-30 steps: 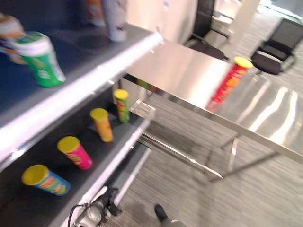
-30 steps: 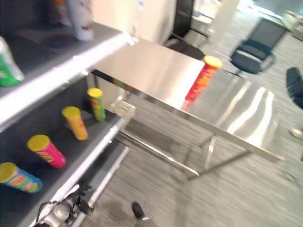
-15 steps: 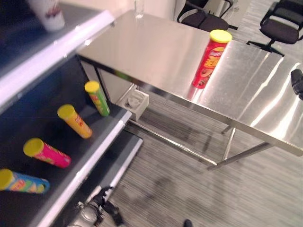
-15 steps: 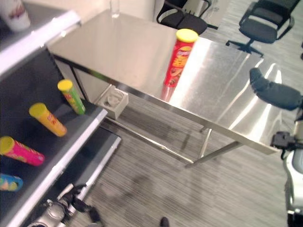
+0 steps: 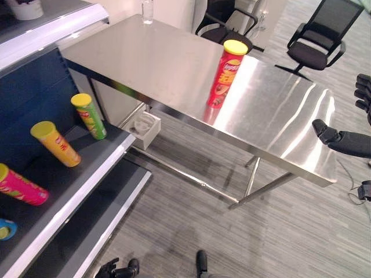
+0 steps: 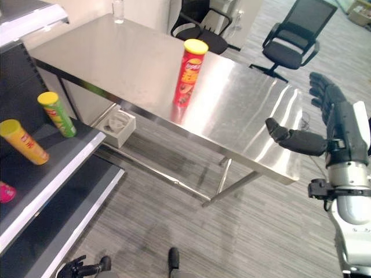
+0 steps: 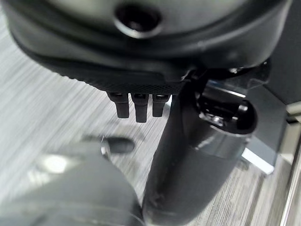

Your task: Put the goods on the table back onto the shelves and tidy them up.

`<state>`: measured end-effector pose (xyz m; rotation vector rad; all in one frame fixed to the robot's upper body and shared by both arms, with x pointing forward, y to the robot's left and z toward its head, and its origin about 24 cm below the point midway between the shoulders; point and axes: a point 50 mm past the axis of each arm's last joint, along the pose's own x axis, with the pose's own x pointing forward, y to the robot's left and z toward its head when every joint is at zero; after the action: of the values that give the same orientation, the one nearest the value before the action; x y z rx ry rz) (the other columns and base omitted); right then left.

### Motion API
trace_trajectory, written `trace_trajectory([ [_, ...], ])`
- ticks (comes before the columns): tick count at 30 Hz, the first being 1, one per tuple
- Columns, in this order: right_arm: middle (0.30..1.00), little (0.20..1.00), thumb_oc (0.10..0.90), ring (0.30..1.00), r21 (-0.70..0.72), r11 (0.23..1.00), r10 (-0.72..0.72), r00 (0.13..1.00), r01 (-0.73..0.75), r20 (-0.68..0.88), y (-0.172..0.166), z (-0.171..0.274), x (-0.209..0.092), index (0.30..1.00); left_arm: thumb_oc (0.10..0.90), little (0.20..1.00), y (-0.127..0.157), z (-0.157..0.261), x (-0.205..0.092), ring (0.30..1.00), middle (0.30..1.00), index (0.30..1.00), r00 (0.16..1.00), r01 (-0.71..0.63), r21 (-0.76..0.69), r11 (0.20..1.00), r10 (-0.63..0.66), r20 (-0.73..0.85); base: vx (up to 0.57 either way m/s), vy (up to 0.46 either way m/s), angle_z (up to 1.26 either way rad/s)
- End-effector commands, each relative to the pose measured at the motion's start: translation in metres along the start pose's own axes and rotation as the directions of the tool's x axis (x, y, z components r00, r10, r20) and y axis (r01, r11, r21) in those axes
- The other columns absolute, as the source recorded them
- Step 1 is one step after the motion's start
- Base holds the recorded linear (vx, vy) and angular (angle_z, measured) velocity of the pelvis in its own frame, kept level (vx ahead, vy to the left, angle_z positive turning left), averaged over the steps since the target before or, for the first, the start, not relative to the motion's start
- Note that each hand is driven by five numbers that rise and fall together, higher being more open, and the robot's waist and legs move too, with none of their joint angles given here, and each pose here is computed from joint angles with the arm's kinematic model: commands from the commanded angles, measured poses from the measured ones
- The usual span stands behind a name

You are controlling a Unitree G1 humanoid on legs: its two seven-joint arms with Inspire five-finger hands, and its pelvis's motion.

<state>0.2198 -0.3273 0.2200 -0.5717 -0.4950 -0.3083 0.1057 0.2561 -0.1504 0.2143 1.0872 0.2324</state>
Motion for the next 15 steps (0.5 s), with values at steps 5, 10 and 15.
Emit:
trace_trajectory([
  [5, 0.900, 0.900, 0.800, 0.900, -0.029, 0.992, -0.112, 0.948, 0.127, 0.298, -0.016, 0.052, 0.015, 0.900, 0.800, 0.900, 0.021, 0.004, 0.000, 0.900, 0.900, 0.900, 0.999, -0.046, 0.167, 0.985, 0.041, 0.032, 0.10, 0.101, 0.23],
  [10, 0.900, 0.900, 0.800, 0.900, -0.079, 0.993, -0.064, 0.950, 0.092, 0.306, -0.002, 0.056, 0.022, 0.900, 0.800, 0.900, 0.003, 0.067, 0.006, 0.900, 0.900, 0.900, 0.974, -0.030, 0.292, 0.956, -0.038, 0.225, 0.09, 0.133, -0.06],
  [15, 0.900, 0.900, 0.800, 0.900, -0.086, 0.992, -0.066, 0.953, 0.095, 0.296, -0.001, 0.052, 0.019, 0.900, 0.800, 0.900, -0.003, 0.061, 0.004, 0.900, 0.900, 0.900, 0.971, 0.014, 0.357, 0.934, -0.098, 0.220, 0.14, -0.036, -0.04],
])
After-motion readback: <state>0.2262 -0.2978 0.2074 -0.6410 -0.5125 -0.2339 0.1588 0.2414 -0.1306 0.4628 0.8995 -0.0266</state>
